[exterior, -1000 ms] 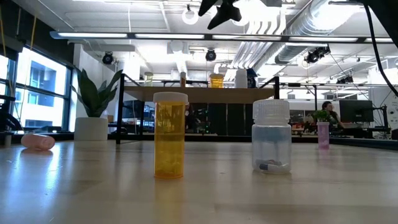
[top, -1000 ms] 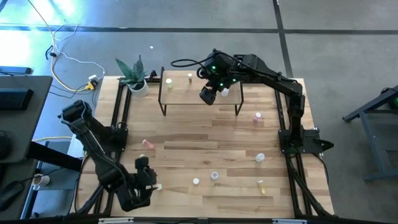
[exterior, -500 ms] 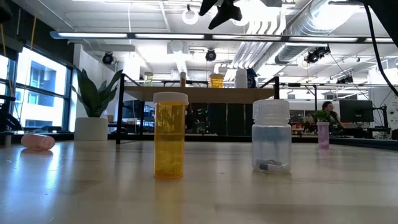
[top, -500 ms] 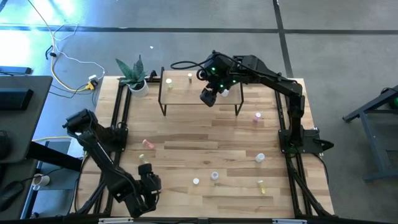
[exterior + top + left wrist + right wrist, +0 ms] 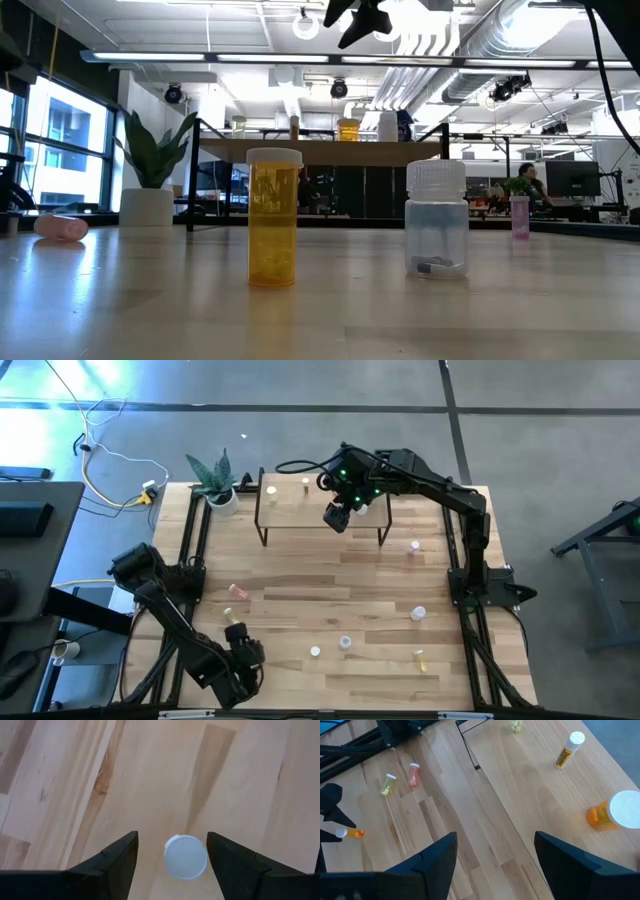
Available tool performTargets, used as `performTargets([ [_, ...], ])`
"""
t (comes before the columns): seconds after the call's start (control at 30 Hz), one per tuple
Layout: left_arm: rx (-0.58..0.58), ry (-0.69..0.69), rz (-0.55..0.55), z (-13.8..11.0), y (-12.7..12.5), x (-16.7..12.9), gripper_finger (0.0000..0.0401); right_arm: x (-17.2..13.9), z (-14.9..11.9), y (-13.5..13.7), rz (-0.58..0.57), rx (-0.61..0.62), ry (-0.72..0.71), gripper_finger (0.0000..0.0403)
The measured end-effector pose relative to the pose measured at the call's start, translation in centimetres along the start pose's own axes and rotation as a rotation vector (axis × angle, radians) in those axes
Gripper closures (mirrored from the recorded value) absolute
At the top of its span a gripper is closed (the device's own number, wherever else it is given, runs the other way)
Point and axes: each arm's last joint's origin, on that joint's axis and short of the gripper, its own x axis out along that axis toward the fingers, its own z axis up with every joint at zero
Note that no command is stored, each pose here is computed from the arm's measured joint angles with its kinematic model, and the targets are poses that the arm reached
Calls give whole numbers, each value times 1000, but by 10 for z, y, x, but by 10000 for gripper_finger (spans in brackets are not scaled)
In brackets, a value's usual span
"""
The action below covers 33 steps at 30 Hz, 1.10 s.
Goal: Pick and place medicine bottles onto shelf by color
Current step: Put the left small orange pill bottle on the shelf
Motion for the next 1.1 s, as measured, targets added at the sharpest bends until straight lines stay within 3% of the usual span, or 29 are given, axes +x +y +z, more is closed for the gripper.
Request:
performTargets([
  [0.17,-1,44,-19,0,-2,5,189,0,0,0,-1,0,-1,147],
  [0.63,-6,42,-39,0,-4,5,302,0,-2,-2,-58,-1,8,147],
  [0.9,-10,87,-66,6,-2,6,286,0,-2,-2,-57,-1,9,147],
  [1.1,0,69,-104,24,9,-6,290,0,-3,-2,-57,-8,20,147],
])
